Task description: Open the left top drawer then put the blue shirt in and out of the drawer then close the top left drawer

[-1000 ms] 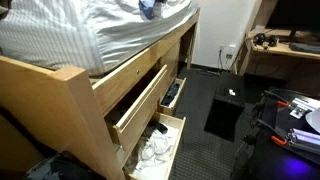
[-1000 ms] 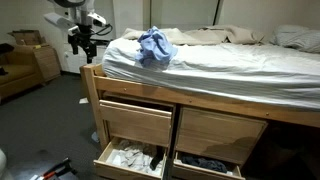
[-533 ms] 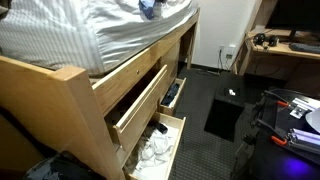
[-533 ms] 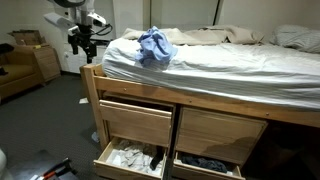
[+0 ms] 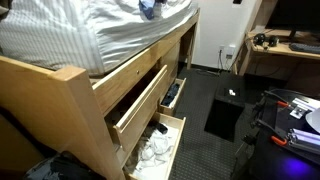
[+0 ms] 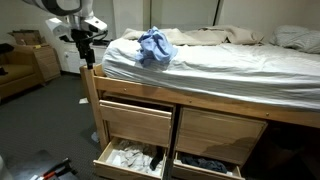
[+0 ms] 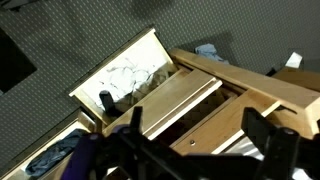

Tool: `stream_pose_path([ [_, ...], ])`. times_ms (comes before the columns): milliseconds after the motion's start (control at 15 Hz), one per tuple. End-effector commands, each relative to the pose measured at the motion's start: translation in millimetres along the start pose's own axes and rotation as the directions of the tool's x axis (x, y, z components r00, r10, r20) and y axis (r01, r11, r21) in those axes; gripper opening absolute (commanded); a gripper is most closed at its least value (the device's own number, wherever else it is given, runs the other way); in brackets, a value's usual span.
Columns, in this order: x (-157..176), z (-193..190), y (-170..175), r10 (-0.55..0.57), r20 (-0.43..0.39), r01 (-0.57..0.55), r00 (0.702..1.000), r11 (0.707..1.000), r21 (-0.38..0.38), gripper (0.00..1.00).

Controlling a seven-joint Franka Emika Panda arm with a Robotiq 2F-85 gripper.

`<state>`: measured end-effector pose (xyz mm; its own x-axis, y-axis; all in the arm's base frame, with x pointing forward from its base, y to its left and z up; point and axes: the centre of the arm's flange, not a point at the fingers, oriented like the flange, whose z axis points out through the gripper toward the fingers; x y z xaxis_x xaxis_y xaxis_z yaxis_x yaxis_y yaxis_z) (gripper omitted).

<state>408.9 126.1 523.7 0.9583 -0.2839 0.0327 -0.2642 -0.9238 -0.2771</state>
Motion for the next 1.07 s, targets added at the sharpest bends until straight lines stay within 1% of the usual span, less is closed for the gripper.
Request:
stream_pose_path([
  [0, -30, 20, 24, 0.152, -0.115, -0.157, 0.982, 0.987, -0.041, 1.0],
  [67, -34, 22, 26, 0.217, -0.102, -0.222, 0.971, 0.975, -0.035, 1.0],
  [133, -36, 25, 29, 0.234, -0.107, -0.237, 0.966, 0.971, -0.016, 1.0],
  [200, -20, 17, 18, 0.175, -0.074, -0.178, 0.982, 0.984, -0.029, 1.0],
  [333, -26, 19, 20, 0.209, -0.083, -0.212, 0.974, 0.977, -0.029, 1.0],
  [467, -27, 19, 21, 0.216, -0.085, -0.219, 0.973, 0.975, -0.028, 1.0],
  [533, -10, 45, 30, 0.266, -0.014, -0.267, 0.964, 0.963, -0.028, 1.0],
  [600, -1, 68, 36, 0.319, 0.024, -0.319, 0.947, 0.948, -0.011, 1.0],
  [667, 4, 98, 43, 0.349, 0.066, -0.35, 0.935, 0.936, 0.018, 1.0],
  [733, 7, 116, 46, 0.38, 0.108, -0.385, 0.919, 0.923, 0.022, 1.0],
  [800, 11, 140, 48, 0.44, 0.13, -0.446, 0.889, 0.895, 0.016, 1.0],
  [867, 18, 164, 51, 0.478, 0.128, -0.483, 0.869, 0.876, 0.009, 1.0],
  [933, 23, 186, 56, 0.508, 0.102, -0.512, 0.855, 0.859, 0.014, 1.0],
  [1000, 28, 199, 61, 0.524, 0.037, -0.525, 0.851, 0.851, 0.02, 1.0],
])
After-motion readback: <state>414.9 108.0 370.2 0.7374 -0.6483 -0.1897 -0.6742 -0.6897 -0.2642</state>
